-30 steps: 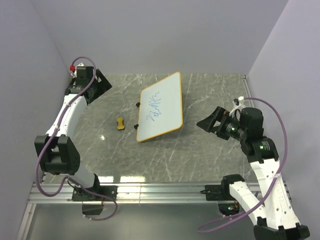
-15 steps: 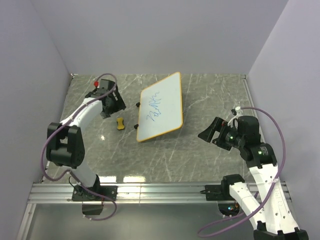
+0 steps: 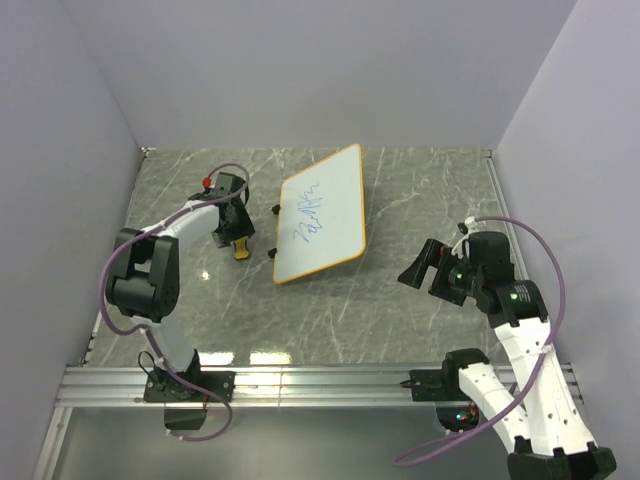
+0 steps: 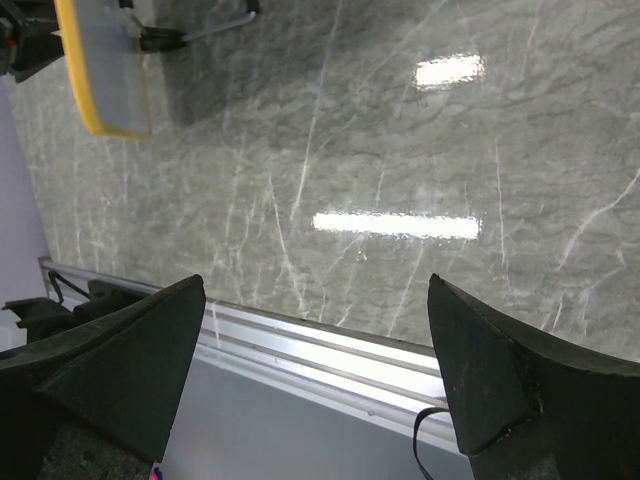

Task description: Erase the whiteboard

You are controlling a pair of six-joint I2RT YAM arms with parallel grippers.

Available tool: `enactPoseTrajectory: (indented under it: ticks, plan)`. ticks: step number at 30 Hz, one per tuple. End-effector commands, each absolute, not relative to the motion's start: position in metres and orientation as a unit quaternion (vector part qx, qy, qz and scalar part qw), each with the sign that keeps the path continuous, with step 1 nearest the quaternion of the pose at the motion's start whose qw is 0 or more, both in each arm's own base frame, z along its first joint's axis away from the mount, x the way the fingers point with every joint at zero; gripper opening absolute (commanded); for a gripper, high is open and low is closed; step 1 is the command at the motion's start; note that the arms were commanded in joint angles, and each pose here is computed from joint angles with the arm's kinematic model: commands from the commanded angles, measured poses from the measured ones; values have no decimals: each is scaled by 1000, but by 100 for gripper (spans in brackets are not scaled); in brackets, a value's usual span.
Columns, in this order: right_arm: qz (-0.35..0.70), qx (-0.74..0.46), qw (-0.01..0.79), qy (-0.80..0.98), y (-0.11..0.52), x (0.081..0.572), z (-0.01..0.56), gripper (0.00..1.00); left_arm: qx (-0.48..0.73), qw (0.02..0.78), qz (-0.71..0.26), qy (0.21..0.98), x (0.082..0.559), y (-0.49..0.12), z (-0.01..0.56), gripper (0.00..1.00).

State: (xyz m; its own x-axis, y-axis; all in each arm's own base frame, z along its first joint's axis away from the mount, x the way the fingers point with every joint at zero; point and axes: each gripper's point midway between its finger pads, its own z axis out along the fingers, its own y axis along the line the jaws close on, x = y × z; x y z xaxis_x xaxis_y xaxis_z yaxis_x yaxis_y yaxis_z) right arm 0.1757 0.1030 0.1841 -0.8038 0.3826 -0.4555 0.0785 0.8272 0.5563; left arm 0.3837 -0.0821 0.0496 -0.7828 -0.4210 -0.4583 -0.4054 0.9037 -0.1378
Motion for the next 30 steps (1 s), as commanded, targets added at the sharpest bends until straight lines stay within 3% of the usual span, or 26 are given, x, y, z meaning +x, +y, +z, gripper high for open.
enactPoseTrajectory:
  ticks: [1,10,13,14,16,17,18,24,30]
  plan:
    - [259,115,311,907,101,186,200,98,-207,253,-15,945,391,-84,43,60]
    - [250,119,312,909,100,199,201,98,-195,235,1,952,389,-83,25,52]
    - [253,118,315,907,101,203,206,98,-193,233,1,953,391,-84,22,37]
    - [254,118,315,907,101,204,207,98,-193,232,1,953,391,-83,21,27]
    - [255,116,321,905,102,209,215,97,-193,232,-1,953,393,-85,21,17]
    - [256,116,324,904,102,212,218,97,-192,230,-1,954,394,-85,20,4]
    - [257,115,326,902,102,214,221,97,-192,229,-2,954,395,-86,20,0]
    - [297,91,347,885,119,249,263,97,-186,241,-22,952,404,-93,39,0]
    - [371,65,351,858,149,297,306,96,-162,305,-108,932,445,-123,119,0]
